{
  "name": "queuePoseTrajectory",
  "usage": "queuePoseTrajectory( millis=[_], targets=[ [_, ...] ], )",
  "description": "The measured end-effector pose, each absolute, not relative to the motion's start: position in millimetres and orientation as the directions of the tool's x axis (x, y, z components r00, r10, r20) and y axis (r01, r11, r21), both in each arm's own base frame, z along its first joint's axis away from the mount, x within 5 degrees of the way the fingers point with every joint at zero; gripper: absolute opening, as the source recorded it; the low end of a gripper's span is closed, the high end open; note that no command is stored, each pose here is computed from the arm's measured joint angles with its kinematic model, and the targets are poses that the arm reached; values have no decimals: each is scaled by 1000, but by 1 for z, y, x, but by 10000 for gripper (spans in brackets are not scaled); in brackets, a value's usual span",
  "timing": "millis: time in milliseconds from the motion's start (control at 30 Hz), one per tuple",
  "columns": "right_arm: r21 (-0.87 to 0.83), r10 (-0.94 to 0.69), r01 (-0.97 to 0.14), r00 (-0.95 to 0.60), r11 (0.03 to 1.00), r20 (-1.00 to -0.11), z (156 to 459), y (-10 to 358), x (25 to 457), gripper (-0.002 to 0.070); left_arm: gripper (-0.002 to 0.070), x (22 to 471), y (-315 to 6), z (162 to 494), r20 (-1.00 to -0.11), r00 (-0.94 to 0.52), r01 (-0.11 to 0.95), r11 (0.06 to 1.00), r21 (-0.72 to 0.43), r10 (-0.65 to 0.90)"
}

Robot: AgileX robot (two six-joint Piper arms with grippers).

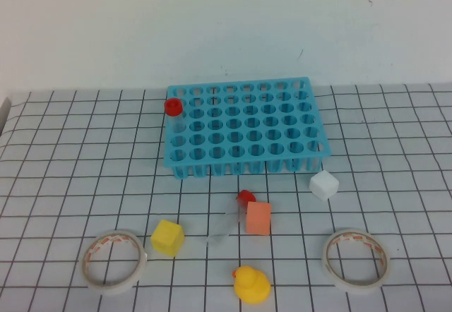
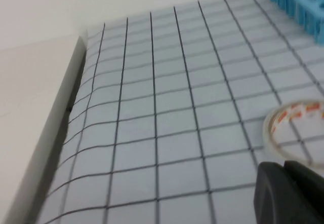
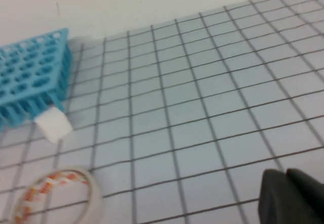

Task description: Place the test tubes

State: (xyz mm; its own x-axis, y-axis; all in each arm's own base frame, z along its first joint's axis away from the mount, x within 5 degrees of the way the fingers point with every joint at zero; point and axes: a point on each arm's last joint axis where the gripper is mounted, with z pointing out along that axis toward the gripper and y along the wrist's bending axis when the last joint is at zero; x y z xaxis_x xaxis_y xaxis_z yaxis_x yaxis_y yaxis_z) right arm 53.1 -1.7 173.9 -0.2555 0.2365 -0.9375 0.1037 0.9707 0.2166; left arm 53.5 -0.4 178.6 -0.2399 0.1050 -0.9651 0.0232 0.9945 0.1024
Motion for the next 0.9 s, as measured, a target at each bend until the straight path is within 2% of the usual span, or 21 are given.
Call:
queuePoseTrajectory(
  millis=[100,133,200,267,300,367,433,700,767,867,900],
  targets=[
    [385,395,89,-251,919,-884,174,4,53,-1,-1,55,-4,188,-971,-144,15,981,-193,-189],
    [447,454,86,-249,890,-856,175,6,53,-1,-1,56,-5,192,-922,-102,16,926,-377,-373],
    [612,610,74,-245,787,-754,177,11,54,-1,-1,56,-5,198,-790,-45,28,790,-612,-611],
    [734,723,61,-244,676,-646,179,15,54,-1,-1,56,-2,204,-643,11,44,643,-765,-766],
    [778,764,55,-244,626,-597,181,16,54,-1,-2,56,-1,206,-590,33,51,591,-805,-807],
    [820,804,49,-238,570,-545,182,18,54,-1,-2,56,3,209,-521,81,63,526,-848,-850],
    [835,818,45,-233,549,-526,183,18,54,-1,-2,56,4,210,-515,106,65,522,-850,-851],
    [765,747,14,-229,643,-624,184,17,54,-1,-2,56,2,208,-429,59,66,433,-899,-901],
    [723,703,-1,-230,691,-673,184,17,54,-1,-2,56,-1,207,-469,33,64,470,-880,-883],
    [671,650,-18,-231,742,-724,184,17,54,-1,-1,52,-8,229,-638,-13,118,633,-765,-770],
    [659,638,-21,-230,752,-735,184,17,54,-1,-1,50,-11,241,-717,-28,137,708,-693,-697]
  ],
)
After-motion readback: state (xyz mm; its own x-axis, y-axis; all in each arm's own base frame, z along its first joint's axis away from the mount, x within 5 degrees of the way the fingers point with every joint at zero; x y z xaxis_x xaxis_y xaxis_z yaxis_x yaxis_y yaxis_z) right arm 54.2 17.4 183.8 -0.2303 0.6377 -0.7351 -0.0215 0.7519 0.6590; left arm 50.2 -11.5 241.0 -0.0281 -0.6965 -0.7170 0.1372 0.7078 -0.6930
